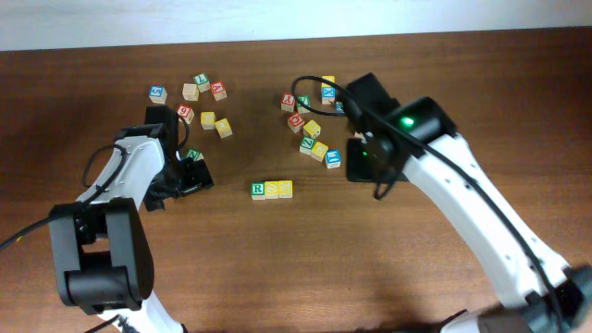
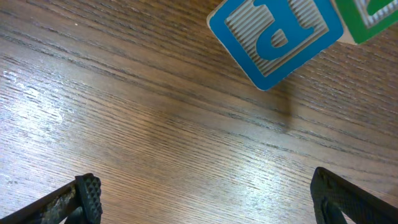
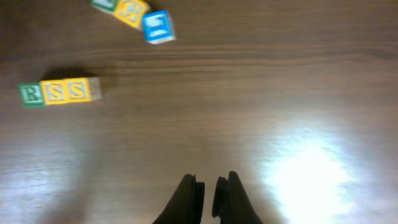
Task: Spell out RSS
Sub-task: 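Lift the right gripper up and away to the right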
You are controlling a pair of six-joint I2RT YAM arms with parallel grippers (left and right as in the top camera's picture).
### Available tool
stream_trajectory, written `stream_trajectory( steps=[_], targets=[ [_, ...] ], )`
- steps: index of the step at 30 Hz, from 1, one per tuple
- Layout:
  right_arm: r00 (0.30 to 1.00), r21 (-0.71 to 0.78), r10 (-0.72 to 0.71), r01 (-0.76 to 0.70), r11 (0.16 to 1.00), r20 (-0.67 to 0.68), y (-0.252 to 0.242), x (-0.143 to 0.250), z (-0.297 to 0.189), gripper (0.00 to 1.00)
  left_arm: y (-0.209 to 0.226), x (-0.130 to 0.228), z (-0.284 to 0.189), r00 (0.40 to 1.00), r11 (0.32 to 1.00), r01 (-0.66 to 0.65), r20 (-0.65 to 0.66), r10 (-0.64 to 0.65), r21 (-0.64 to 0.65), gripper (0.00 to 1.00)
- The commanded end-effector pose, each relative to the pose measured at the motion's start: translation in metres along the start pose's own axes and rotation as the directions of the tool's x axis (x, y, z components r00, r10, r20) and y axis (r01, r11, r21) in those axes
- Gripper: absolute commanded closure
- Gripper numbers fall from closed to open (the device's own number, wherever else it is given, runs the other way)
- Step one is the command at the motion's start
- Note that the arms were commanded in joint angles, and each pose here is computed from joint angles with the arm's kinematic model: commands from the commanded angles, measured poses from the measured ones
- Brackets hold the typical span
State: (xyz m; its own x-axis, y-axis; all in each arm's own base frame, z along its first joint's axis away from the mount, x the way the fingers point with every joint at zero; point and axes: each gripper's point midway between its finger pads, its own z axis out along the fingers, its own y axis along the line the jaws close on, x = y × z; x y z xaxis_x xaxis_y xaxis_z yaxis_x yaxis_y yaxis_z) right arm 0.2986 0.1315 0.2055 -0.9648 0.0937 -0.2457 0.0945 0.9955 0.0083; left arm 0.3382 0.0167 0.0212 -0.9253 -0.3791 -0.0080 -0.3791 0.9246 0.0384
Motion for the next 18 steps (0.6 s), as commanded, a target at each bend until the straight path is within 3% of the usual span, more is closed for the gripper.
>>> stream_trajectory(
  steps=[1,5,10,11,12,13,18],
  targets=[
    [0.996,0.056,-0.002,-0.003,0.998,0.087,-0.019,-0.004,-0.023,0.96,0.001,-0.004,0.001,1.0,1.0,0.012,0.005,-0.012,-0.01,0.01],
    [0.992,0.02,0.003,-0.006,1.0,0.127,-0.02,-0.001,-0.04,0.95,0.001,-0.004,0.001,1.0,1.0,0.012,0.005,-0.012,-0.01,0.01],
    [0.977,-0.011,0.041,-0.039,0.999,0.208,-0.03,0.004,-0.068,0.83,0.001,-0.004,0.001,1.0,1.0,0.012,0.005,-0.012,-0.01,0.01],
    [0.97,-0.007,0.061,-0.061,0.998,0.235,-0.036,0.005,-0.075,0.77,0.001,-0.004,0.001,1.0,1.0,0.012,0.005,-0.012,-0.01,0.01],
    [0.964,-0.001,0.078,-0.08,0.997,0.255,-0.042,0.006,-0.081,0.44,0.001,-0.004,0.001,1.0,1.0,0.012,0.005,-0.012,-0.01,0.01],
    [0.959,-0.001,0.083,-0.086,0.996,0.272,-0.047,0.008,-0.087,0.02,0.001,-0.004,0.001,1.0,1.0,0.012,0.005,-0.012,-0.01,0.01],
    [0.951,-0.014,0.103,-0.103,0.995,0.29,-0.062,0.025,-0.105,0.02,0.001,-0.004,0.001,1.0,1.0,0.012,0.005,-0.012,-0.01,0.01]
  ],
)
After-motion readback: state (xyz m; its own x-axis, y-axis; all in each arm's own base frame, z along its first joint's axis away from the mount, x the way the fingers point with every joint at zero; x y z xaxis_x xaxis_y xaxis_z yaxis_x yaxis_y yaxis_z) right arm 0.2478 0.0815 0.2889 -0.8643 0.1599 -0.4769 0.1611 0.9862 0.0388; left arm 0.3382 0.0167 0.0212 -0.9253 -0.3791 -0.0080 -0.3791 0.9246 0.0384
